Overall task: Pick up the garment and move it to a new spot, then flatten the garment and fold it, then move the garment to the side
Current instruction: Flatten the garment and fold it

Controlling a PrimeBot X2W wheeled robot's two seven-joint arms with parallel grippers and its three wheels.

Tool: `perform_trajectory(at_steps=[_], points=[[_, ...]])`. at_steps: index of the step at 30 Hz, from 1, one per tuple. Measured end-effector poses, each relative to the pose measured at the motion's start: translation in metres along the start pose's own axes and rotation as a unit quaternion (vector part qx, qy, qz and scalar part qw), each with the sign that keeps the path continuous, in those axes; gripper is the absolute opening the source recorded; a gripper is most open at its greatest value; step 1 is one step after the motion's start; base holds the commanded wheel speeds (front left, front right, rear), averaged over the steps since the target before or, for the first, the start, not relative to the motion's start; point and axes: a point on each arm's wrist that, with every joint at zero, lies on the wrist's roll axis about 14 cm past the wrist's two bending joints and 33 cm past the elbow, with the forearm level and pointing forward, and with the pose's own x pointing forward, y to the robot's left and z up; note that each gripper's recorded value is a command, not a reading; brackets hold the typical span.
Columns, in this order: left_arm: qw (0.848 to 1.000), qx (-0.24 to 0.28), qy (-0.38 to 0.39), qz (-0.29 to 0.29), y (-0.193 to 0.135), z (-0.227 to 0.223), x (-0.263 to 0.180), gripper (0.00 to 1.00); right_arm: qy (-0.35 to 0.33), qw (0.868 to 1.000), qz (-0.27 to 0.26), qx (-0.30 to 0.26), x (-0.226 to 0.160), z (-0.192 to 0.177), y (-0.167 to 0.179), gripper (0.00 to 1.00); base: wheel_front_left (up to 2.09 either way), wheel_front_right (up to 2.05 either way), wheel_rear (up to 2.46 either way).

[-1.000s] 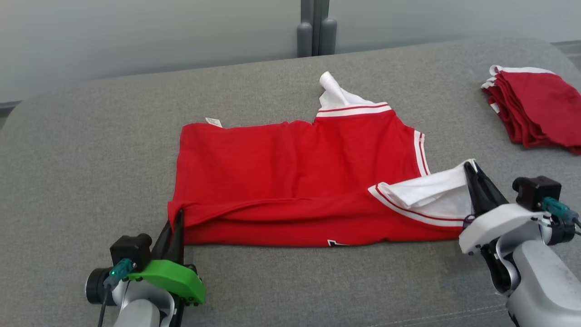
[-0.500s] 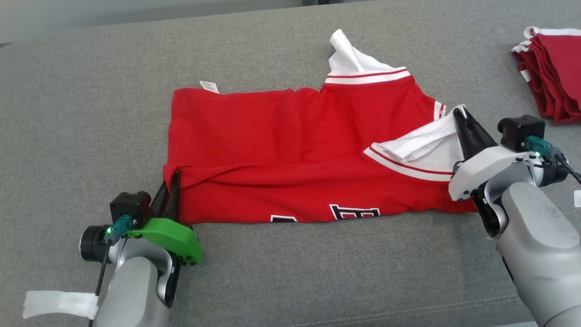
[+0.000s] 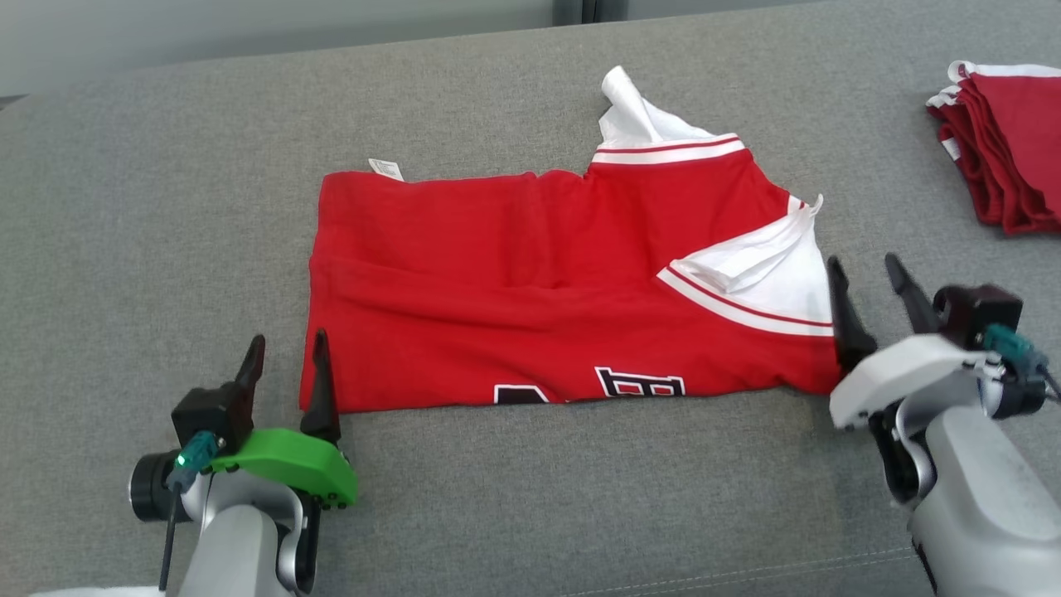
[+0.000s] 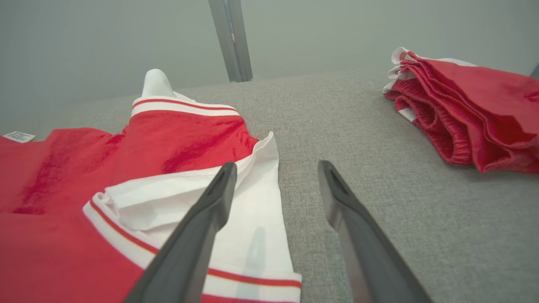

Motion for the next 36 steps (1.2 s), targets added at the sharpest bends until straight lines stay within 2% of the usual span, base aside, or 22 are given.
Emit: perform_trajectory(at_steps=[7,18,19,20,21,36], points=[[1.0,-0.004,0.018,-0.006,-0.005,-0.017,-0.021,1.0,0.045,0.998,-0.015,0.033,-0.043,-0.04,-0.003,1.0,0.0,0.0,0.0],[1.0,0.003,0.024,-0.003,-0.002,-0.02,-0.021,1.0,0.104,0.992,-0.034,0.063,-0.046,-0.08,0.001,1.0,0.0,0.0,0.0],[1.0,0.003,0.022,-0.003,-0.002,-0.02,-0.021,1.0,0.105,0.992,-0.033,0.067,-0.044,-0.081,0.002,0.85,0.0,0.0,0.0],[1.0,0.003,0.021,-0.002,-0.001,-0.019,-0.021,1.0,0.106,0.991,-0.032,0.068,-0.043,-0.081,0.004,0.31,0.0,0.0,0.0],[1.0,0.003,0.021,-0.001,0.0,-0.018,-0.021,1.0,0.105,0.992,-0.031,0.068,-0.041,-0.08,0.004,0.0,0.0,0.0,0.0],[0.997,-0.019,0.074,-0.007,-0.004,-0.049,-0.014,1.0,0.086,0.994,-0.02,0.066,-0.041,-0.068,0.009,0.0,0.0,0.0,0.0]])
